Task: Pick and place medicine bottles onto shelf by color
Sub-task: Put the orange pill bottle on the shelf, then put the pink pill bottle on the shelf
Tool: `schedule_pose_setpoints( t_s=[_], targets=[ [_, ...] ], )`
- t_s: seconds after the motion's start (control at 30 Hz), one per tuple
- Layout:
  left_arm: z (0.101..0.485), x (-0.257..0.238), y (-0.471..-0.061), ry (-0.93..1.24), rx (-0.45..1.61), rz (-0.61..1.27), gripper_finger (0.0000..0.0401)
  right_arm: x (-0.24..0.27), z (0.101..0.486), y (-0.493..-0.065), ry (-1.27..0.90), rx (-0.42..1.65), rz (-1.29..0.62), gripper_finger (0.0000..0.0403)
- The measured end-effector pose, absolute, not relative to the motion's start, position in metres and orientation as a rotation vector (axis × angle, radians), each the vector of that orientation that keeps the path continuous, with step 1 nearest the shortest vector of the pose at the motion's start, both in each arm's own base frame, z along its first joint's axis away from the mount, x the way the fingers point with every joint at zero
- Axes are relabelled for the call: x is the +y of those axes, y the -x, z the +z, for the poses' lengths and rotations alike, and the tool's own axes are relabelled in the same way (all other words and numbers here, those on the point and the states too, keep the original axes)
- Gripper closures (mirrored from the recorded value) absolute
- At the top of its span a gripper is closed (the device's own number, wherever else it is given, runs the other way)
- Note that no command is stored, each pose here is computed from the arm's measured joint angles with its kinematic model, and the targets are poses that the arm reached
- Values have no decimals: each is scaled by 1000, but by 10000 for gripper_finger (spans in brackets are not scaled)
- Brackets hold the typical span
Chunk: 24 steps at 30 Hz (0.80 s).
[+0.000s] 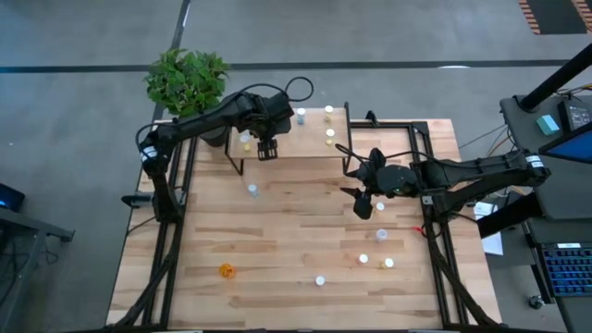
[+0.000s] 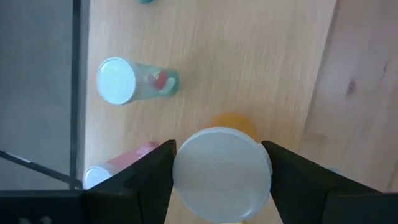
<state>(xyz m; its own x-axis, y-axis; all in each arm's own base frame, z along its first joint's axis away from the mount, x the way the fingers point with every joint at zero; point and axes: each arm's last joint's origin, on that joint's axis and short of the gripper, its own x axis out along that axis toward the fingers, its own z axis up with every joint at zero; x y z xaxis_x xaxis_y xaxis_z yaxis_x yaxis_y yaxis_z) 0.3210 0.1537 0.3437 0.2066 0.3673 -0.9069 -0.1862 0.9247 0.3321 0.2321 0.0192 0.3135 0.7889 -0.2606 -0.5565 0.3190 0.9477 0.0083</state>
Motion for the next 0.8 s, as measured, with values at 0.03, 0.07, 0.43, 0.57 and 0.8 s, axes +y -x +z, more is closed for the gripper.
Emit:
schedule_pose_setpoints(
  t_s=[0.03,0.07,0.43,0.57,0.8],
  targets=[
    [344,154,-321,-159,1307,383,186,19,313,-232,-104,584,-313,197],
    [344,154,-321,-158,1307,382,182,19,313,-232,-104,584,-313,197],
    [346,154,-320,-197,1322,384,109,19,313,-232,-104,584,-313,197],
    [359,150,-316,-214,1280,391,106,19,313,-232,-102,584,-312,197],
    [392,126,-300,-217,1157,409,106,27,308,-232,-51,590,-267,197]
  ],
)
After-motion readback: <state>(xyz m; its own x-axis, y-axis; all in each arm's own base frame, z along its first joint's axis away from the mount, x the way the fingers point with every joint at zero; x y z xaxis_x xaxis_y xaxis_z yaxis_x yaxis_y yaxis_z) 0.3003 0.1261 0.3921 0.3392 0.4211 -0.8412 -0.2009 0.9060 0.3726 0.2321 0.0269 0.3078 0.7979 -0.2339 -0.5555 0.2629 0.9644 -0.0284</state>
